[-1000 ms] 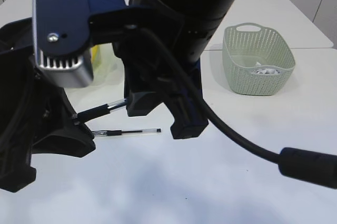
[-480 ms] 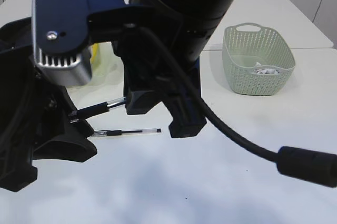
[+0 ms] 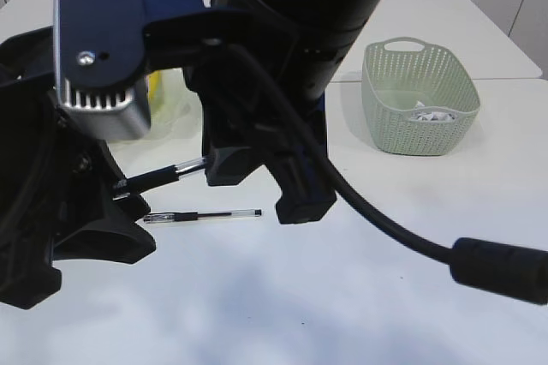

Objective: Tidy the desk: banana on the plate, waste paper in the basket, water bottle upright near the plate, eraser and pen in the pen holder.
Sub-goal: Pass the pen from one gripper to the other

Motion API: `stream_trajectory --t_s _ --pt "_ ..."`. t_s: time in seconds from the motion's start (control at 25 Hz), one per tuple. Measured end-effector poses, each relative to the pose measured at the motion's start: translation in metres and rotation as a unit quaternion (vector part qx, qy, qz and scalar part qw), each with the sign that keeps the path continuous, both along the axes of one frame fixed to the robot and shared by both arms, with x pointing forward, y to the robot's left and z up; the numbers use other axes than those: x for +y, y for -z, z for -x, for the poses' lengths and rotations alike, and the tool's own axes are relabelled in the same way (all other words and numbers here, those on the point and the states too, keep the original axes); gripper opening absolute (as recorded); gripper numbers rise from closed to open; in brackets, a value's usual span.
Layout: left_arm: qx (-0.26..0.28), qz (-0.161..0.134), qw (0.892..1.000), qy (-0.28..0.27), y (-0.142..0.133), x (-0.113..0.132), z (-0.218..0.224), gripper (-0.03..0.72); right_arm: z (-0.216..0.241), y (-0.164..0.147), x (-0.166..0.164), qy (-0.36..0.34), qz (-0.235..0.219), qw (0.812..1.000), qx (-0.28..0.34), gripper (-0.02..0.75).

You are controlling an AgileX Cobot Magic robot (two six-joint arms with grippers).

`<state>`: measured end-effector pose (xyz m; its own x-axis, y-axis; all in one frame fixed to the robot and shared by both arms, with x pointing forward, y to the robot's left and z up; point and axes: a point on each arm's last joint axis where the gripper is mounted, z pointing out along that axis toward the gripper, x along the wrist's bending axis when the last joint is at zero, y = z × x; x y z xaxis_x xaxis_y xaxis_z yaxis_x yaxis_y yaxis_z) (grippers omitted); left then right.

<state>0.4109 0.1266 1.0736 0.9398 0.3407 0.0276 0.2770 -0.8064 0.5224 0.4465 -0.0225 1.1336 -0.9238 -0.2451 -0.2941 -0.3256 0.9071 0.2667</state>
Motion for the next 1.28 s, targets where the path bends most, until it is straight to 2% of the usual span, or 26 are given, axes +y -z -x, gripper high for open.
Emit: stream_trajectory --t_s 0.64,0.96,1.28 --pt "-0.010 -0.011 1.000 -0.010 0.000 0.002 -0.002 0.245 0.002 -0.008 -0.006 0.005 -0.002 1.000 -0.017 0.050" --pt "-0.020 -0.029 0.999 -0.023 0.001 0.006 -0.005 0.245 0.001 -0.009 -0.007 0.009 0.003 1.000 -0.023 0.050" --pt "-0.017 -0.032 0.998 -0.041 0.002 0.007 -0.006 0.245 -0.024 -0.011 -0.031 0.062 -0.001 0.998 -0.023 0.050"
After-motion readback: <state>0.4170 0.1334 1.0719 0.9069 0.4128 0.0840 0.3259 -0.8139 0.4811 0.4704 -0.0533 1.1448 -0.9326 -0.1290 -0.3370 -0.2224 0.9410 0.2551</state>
